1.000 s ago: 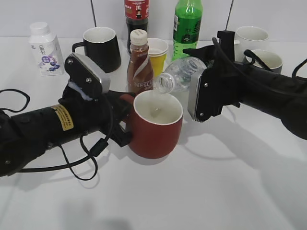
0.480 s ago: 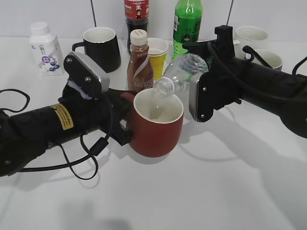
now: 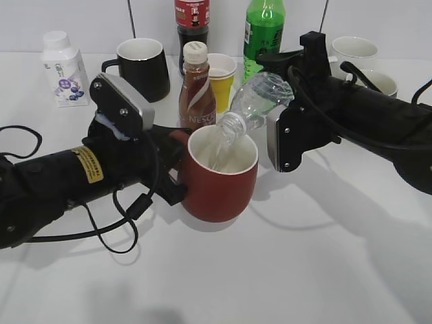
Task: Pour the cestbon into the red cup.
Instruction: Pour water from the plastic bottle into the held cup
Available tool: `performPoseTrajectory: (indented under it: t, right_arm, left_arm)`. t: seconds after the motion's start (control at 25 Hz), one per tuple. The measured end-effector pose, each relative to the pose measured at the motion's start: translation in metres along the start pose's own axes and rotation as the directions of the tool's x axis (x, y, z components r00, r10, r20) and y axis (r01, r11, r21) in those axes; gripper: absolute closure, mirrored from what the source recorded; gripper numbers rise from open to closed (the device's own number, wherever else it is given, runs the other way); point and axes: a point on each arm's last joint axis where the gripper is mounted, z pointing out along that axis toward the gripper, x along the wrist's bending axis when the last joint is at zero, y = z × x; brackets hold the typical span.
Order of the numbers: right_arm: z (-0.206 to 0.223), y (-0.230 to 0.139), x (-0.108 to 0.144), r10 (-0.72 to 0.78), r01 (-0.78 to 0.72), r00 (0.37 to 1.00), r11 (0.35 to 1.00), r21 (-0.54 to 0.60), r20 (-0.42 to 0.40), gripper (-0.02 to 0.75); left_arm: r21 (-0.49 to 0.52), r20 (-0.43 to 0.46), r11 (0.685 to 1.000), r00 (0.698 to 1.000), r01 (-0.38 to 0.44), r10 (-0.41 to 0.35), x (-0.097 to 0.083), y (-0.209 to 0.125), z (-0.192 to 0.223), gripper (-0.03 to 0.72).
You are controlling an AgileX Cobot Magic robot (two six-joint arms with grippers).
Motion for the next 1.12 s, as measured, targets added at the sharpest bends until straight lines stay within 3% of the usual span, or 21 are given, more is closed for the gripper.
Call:
performPoseTrajectory:
  t: [1.12]
  right_arm:
    - [-0.0002, -0.0039, -0.0074, -0.101, 0.098, 0.992, 0.994, 0.05, 0.075, 0.273]
  left_arm:
    - [0.006, 0.002, 1.0, 1.0, -0.002, 0.002, -0.0002, -0.0005, 0.0, 0.615]
